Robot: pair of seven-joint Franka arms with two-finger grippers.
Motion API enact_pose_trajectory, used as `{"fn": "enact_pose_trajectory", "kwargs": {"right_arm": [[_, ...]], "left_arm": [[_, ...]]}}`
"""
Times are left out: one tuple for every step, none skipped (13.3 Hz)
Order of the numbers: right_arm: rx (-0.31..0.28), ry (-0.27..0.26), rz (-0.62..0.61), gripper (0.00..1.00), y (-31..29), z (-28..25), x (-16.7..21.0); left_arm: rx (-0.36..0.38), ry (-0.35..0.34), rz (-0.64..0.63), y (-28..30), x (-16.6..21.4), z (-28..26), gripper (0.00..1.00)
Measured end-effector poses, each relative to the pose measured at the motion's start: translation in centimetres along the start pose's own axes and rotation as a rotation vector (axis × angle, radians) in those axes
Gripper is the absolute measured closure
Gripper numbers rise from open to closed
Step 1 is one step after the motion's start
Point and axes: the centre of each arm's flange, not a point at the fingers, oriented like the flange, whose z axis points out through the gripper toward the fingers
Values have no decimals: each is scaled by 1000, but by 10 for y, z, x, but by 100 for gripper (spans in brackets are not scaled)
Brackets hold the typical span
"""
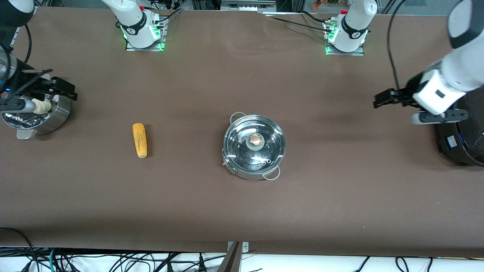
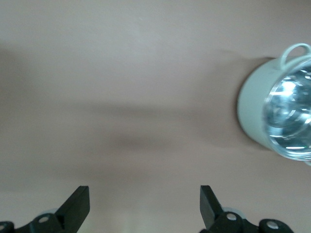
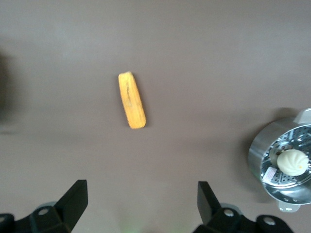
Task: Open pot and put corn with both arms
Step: 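Reach the right gripper to the corn while the left gripper reaches the lid knob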
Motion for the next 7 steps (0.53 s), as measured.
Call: {"fn": "enact_pose_trajectory", "kwargs": {"right_arm": [[-2, -36, -16, 0, -9, 18, 8], [-4, -74, -29, 0, -17, 40, 18], [-6, -102, -40, 0, -24, 63, 27], [-8, -107, -49, 0, -30, 87, 37], [-9, -103, -56, 0, -34, 110, 45], [-10, -97, -61, 0, -38, 132, 50], [-11, -92, -65, 0, -40, 156, 54]], "left_arm": [[8, -11, 2, 35, -9, 8, 0], [15, -21, -1, 69, -15, 17, 0], [20, -28, -22, 101, -18, 27, 0], [19, -32, -40, 131, -15, 37, 0], [14, -34, -52, 160, -9, 49, 0], [8, -38, -66, 186, -1, 62, 0], [-1, -38, -90, 208, 8, 78, 0]]}}
